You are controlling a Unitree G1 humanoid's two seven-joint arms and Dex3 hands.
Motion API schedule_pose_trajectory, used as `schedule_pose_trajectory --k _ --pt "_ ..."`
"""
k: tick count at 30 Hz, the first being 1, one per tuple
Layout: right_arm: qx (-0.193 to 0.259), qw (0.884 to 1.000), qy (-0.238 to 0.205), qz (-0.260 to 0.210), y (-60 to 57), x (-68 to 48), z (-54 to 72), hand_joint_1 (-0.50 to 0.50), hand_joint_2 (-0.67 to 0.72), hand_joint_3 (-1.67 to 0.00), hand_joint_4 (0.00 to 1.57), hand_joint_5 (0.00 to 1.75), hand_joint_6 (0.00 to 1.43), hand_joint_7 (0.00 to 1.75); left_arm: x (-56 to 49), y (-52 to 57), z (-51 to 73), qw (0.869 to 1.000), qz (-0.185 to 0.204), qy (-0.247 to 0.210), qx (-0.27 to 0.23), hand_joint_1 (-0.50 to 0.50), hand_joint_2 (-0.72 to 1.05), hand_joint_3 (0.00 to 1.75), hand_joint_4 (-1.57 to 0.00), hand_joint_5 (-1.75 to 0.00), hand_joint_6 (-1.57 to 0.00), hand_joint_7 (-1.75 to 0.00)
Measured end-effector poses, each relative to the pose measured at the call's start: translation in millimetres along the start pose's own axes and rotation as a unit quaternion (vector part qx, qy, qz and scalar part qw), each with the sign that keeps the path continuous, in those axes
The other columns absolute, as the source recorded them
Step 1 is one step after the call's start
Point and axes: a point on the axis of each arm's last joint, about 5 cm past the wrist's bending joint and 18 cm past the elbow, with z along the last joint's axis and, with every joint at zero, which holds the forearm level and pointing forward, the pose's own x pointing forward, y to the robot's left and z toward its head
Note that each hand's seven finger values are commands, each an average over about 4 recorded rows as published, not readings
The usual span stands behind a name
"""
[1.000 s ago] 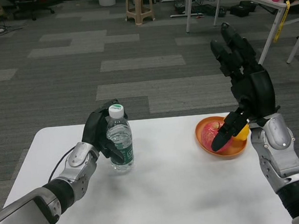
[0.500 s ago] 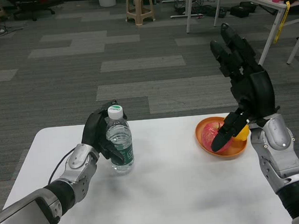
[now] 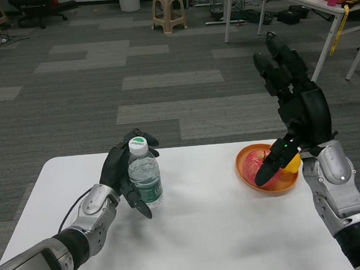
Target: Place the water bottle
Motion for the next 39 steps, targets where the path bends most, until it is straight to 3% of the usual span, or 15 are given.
schedule_pose_trajectory --k 8,11,16,19,20,23,25,31,35,39 --pt "0.000 1.000 0.000 0.000 0.0 0.0 0.0 -0.42 0.53 0.00 0.00 0.00 0.00 0.00 -0.1 0.2 0.0 1.000 0.000 0.000 0.000 -0.50 -0.72 0.09 0.00 -1.75 -0.01 -0.86" --pt "0.000 1.000 0.000 0.000 0.0 0.0 0.0 -0.42 0.53 0.00 0.00 0.00 0.00 0.00 0.0 0.3 0.2 1.000 -0.005 -0.001 -0.002 -0.50 -0.72 0.09 0.00 -1.75 0.00 -0.80" --pt "0.000 1.000 0.000 0.000 0.0 0.0 0.0 -0.42 0.53 0.00 0.00 0.00 0.00 0.00 1.0 -0.1 1.4 1.000 -0.008 -0.007 -0.017 -0.50 -0.70 0.09 0.00 -1.75 0.00 -0.58" --pt "0.000 1.000 0.000 0.000 0.0 0.0 0.0 -0.42 0.53 0.00 0.00 0.00 0.00 0.00 2.6 -0.5 3.7 0.999 -0.008 -0.016 -0.029 -0.48 -0.70 0.09 0.00 -1.41 0.00 -0.42" --pt "0.000 1.000 0.000 0.000 0.0 0.0 0.0 -0.42 0.53 0.00 0.00 0.00 0.00 0.00 3.0 -0.3 4.3 0.999 -0.007 -0.018 -0.031 -0.48 -0.72 0.07 0.00 -1.23 0.00 -0.42" --pt "0.000 1.000 0.000 0.000 0.0 0.0 0.0 -0.42 0.53 0.00 0.00 0.00 0.00 0.00 4.4 0.2 6.7 0.999 -0.002 -0.027 -0.039 -0.47 -0.72 0.04 0.00 -0.92 0.00 -0.42" --pt "0.000 1.000 0.000 0.000 0.0 0.0 0.0 -0.42 0.53 0.00 0.00 0.00 0.00 0.00 5.5 0.6 8.6 0.998 0.002 -0.035 -0.045 -0.46 -0.72 0.09 0.00 -0.82 0.00 -0.35" --pt "0.000 1.000 0.000 0.000 0.0 0.1 0.0 -0.42 0.53 0.00 0.00 0.00 0.00 0.00 6.2 4.9 13.2 0.995 0.032 -0.058 -0.077 -0.46 -0.72 0.04 0.00 -0.82 0.00 -0.28" --pt "0.000 1.000 0.000 -0.001 0.0 0.2 0.0 -0.42 0.53 0.00 0.00 0.00 0.00 0.03 5.9 10.1 16.2 0.992 0.052 -0.071 -0.087 -0.47 -0.68 0.04 0.00 -0.56 0.00 -0.28" --pt "0.000 1.000 0.000 -0.002 0.0 0.3 0.0 -0.42 0.53 0.00 0.00 0.00 0.00 0.00 6.9 13.7 20.4 0.990 0.064 -0.087 -0.094 -0.46 -0.68 0.00 0.00 -0.51 0.00 -0.21"
